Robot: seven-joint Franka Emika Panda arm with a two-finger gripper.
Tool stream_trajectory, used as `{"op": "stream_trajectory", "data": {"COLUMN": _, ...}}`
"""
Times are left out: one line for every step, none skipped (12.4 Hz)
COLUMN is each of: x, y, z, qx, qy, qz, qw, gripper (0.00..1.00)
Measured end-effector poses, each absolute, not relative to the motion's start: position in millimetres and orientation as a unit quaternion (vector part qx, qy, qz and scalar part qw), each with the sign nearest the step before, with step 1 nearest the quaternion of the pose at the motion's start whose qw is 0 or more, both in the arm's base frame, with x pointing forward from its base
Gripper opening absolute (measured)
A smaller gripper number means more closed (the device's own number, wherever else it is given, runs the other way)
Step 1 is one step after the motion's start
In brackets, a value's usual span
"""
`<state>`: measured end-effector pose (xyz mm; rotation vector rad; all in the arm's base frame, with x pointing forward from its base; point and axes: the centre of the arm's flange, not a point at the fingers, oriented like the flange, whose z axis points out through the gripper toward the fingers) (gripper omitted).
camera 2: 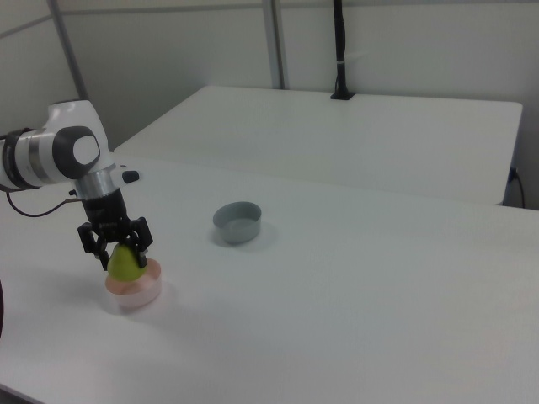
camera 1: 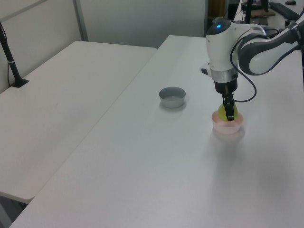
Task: Place the pear in the bowl
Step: 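Lower the held pear into the pink bowl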
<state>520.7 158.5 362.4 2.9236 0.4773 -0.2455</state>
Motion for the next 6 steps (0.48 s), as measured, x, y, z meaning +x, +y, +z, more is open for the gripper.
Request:
{"op": "stream_trajectory", "data": {"x": 522.1, "y": 156.5, "z": 358.0, "qx": 0.98, "qy": 0.158, "qz": -0.084, "qw": 0.084, "gripper": 0.88}}
{"op": "stream_trajectory", "data": {"x": 523.5, "y": 152.9, "z": 354.4, "qx": 0.98, "qy": 0.155, "qz": -0.087, "qw": 0.084, "gripper": 0.88}}
{"op": "stream_trajectory", "data": {"x": 524.6, "y": 149.7, "z": 351.2, "qx": 0.981, "qy": 0.152, "qz": -0.09, "qw": 0.084, "gripper": 0.88}}
{"op": "stream_trajectory", "data": {"x": 525.6, "y": 146.8, "z": 348.5, "qx": 0.981, "qy": 0.149, "qz": -0.093, "qw": 0.084, "gripper": 0.88}}
{"op": "stream_trajectory", "data": {"x": 526.0, "y": 145.8, "z": 346.9, "qx": 0.981, "qy": 0.148, "qz": -0.094, "qw": 0.084, "gripper": 0.88}}
{"op": "stream_trajectory", "data": {"x": 526.0, "y": 145.9, "z": 346.0, "qx": 0.981, "qy": 0.149, "qz": -0.095, "qw": 0.085, "gripper": 0.88}}
